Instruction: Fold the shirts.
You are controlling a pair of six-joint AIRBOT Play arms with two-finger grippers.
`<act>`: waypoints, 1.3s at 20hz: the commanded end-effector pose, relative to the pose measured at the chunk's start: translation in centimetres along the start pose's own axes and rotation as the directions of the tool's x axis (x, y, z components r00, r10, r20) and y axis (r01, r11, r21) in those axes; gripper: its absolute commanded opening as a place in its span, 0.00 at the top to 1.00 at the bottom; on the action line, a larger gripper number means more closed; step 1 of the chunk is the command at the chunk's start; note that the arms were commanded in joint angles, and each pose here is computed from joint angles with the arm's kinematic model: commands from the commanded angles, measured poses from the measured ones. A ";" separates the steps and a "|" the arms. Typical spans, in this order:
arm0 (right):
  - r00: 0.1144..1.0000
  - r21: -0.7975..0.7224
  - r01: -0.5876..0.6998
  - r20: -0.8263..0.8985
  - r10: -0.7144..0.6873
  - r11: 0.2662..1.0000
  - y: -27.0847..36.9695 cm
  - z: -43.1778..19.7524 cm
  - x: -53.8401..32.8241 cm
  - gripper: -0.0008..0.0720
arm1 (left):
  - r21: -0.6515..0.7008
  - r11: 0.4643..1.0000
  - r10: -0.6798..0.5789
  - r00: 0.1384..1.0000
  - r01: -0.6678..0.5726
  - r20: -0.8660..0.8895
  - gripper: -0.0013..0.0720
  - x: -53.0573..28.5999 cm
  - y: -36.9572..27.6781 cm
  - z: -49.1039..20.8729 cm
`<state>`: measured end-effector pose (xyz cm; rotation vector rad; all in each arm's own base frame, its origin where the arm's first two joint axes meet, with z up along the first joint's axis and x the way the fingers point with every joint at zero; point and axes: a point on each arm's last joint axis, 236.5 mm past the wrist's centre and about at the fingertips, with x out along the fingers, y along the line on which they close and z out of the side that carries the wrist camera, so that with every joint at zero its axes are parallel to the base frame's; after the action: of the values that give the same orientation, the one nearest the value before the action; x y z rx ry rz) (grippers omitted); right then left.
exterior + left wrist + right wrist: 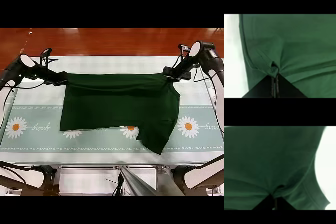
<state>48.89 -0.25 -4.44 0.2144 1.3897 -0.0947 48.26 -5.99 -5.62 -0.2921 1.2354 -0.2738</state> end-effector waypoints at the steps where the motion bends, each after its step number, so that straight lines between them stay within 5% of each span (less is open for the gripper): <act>1: 0.996 0.015 0.078 -0.042 -0.077 0.997 -2.1 -1.1 0.3 0.96 | -0.029 0.998 0.051 0.998 -0.052 -0.045 0.95 0.1 1.3 -1.0; 8: 0.998 0.039 0.067 -0.017 -0.066 0.997 -1.7 -0.5 0.4 0.95 | -0.029 0.999 0.042 0.996 -0.045 -0.080 0.94 0.1 1.1 -1.9; 9: 0.998 0.027 0.068 -0.021 -0.067 0.997 -1.8 -0.6 0.2 0.81 | -0.030 0.999 0.041 0.995 -0.044 -0.088 0.85 -0.1 1.2 -2.0; 10: 0.997 -0.012 0.072 -0.040 -0.073 0.997 -2.0 -1.1 -0.1 0.66 | -0.035 0.999 0.037 0.993 -0.041 -0.109 0.65 -0.5 1.3 -2.3; 13: 0.965 -0.164 0.199 -0.138 -0.222 0.966 -6.4 -3.9 -3.1 0.62 | -0.077 0.996 0.025 0.981 -0.040 -0.192 0.34 -3.4 3.0 -4.0; 15: 0.913 -0.182 0.310 -0.218 -0.346 0.933 -10.4 -6.1 -6.2 0.62 | -0.124 0.991 0.012 0.969 -0.044 -0.248 0.34 -5.8 4.4 -5.7; 17: 0.913 -0.116 0.305 -0.249 -0.324 0.945 -11.9 -7.7 -8.0 0.60 | -0.179 0.983 -0.014 0.953 -0.042 -0.302 0.34 -8.1 5.7 -7.9; 21: 0.979 0.000 0.104 -0.179 -0.102 0.995 -10.8 -11.2 -7.2 0.39 | -0.252 0.967 -0.046 0.958 -0.028 -0.284 0.34 -9.2 6.6 -14.7; 26: 0.998 0.049 0.002 -0.068 0.002 0.999 -10.2 -14.4 -6.1 0.37 | -0.343 0.936 -0.188 0.932 0.075 -0.309 0.35 -7.4 5.0 -24.0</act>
<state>32.79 -8.58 -1.19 0.1956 1.5458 -0.1528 27.22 1.50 -6.58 -0.5526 1.6085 -0.1815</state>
